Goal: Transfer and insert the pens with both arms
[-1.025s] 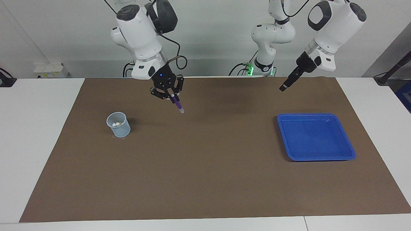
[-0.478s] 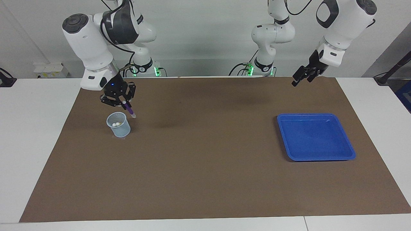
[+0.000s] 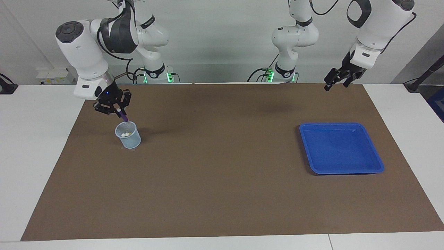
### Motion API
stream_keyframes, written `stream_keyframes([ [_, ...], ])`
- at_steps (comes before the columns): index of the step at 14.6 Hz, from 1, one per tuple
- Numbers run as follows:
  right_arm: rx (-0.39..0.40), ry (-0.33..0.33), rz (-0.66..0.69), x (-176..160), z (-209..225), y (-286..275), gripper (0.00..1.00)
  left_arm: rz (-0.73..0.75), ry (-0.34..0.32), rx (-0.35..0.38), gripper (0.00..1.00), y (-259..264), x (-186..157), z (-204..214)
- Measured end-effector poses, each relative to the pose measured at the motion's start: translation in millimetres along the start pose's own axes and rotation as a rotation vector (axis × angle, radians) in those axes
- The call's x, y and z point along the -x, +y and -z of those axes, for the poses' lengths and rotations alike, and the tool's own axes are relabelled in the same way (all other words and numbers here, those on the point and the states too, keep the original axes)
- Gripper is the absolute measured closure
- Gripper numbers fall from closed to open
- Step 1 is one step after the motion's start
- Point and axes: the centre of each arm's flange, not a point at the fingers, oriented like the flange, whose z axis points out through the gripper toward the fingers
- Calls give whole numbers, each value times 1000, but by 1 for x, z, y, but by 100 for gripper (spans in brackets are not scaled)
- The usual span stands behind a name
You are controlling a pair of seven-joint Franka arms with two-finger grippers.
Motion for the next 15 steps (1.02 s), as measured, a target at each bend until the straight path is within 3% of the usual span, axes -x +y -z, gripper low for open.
stream_keyframes([
  [15,32,45,-12,14,-54,-1,81,26,17,-1,0,-12,-7,8],
])
